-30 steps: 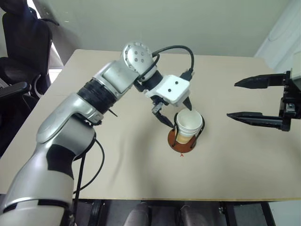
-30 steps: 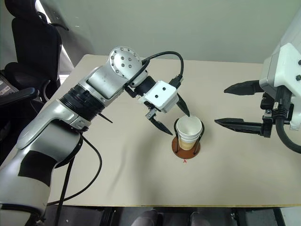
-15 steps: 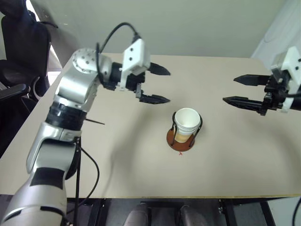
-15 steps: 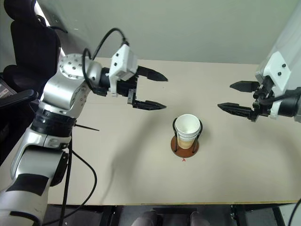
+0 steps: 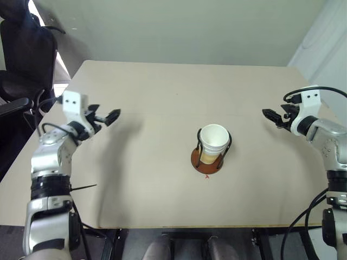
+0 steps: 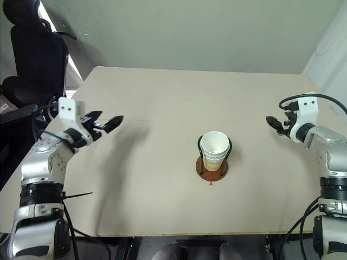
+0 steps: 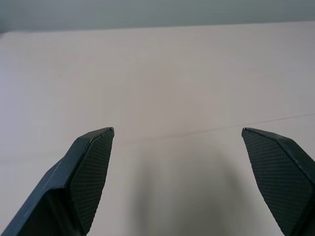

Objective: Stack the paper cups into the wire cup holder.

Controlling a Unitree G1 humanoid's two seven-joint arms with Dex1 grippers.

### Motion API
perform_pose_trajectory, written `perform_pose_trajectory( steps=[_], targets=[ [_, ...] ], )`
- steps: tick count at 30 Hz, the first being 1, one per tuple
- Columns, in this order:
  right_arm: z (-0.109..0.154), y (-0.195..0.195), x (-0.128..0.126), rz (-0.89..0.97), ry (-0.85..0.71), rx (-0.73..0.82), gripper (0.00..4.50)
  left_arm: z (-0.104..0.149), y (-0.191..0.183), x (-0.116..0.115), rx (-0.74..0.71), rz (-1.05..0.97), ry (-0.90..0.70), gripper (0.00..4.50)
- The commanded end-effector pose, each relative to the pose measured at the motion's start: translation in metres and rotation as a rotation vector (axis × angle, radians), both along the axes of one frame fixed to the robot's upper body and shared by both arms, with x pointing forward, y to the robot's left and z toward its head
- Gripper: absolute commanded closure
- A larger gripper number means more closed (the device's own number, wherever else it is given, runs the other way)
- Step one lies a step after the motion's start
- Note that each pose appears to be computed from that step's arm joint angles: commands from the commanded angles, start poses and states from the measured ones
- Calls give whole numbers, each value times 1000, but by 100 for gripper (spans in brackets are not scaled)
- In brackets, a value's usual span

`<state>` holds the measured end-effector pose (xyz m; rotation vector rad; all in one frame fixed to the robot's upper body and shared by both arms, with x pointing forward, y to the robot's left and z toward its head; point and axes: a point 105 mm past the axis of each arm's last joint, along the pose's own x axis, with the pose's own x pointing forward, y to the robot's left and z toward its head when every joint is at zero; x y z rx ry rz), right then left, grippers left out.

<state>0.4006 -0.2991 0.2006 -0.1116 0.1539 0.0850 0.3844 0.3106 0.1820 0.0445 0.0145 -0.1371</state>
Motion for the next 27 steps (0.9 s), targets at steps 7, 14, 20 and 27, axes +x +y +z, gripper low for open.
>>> perform_pose_trajectory(
  steps=[7, 14, 20, 27],
  targets=[
    [-15, -67, -7, -338, -22, 52, 70, -22, 42, -24, -38, 186, -11, 4],
    [-33, -80, -13, -445, -6, 73, 70, -36, 58, -32, -64, 260, 9, 4],
    [-63, -82, -22, -499, 18, 101, 70, -55, 75, -45, -74, 325, 33, 4],
    [-103, -77, -26, -537, 72, 95, 70, -82, 87, -58, -97, 403, 80, 4]
  ],
)
